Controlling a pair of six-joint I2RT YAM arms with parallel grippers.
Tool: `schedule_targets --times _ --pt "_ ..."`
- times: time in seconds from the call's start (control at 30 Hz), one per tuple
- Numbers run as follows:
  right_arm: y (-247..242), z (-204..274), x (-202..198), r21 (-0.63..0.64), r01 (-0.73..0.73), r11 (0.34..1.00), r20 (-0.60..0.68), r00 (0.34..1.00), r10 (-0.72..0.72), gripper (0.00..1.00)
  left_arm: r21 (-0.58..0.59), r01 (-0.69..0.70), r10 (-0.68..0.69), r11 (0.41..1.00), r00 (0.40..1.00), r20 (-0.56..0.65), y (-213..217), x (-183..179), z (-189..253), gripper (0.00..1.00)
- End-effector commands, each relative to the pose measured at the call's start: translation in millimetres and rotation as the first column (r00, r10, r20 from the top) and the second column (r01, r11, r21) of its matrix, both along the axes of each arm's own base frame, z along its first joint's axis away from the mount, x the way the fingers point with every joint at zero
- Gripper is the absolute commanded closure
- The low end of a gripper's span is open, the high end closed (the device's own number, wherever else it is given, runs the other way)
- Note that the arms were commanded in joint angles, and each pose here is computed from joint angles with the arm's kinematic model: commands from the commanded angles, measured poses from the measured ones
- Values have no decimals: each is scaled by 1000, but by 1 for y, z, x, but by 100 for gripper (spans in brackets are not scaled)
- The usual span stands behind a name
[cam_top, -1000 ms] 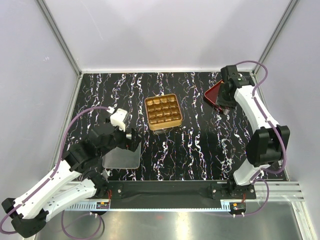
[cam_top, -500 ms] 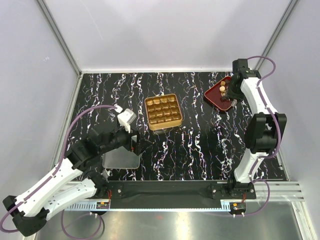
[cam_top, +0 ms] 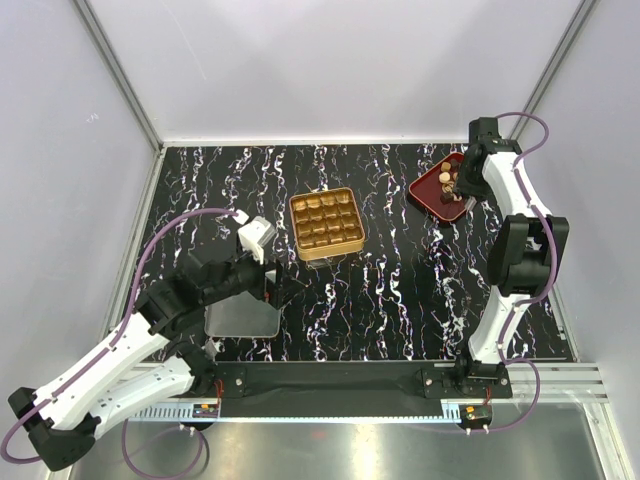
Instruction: Pack the chocolate
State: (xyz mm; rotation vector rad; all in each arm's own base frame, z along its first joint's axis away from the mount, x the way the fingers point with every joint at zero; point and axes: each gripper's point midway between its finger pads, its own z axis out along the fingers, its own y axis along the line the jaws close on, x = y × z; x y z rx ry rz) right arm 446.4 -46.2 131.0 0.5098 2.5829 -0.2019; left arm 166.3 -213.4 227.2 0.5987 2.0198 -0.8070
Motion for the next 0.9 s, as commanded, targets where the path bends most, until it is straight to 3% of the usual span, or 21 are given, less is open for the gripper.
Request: schedule_targets --times 0.0,0.5,0.87 --pt "2 19 20 12 -31 999 84 996 30 53 -44 14 -12 999 999 52 -5 5 18 1" --pt "1 -11 18 -1 -65 998 19 998 65 51 -47 6 -4 999 999 53 -3 7 19 1" --pt "3 -16 15 14 -69 998 1 998 69 59 -46 -9 11 999 998 56 -1 9 19 1"
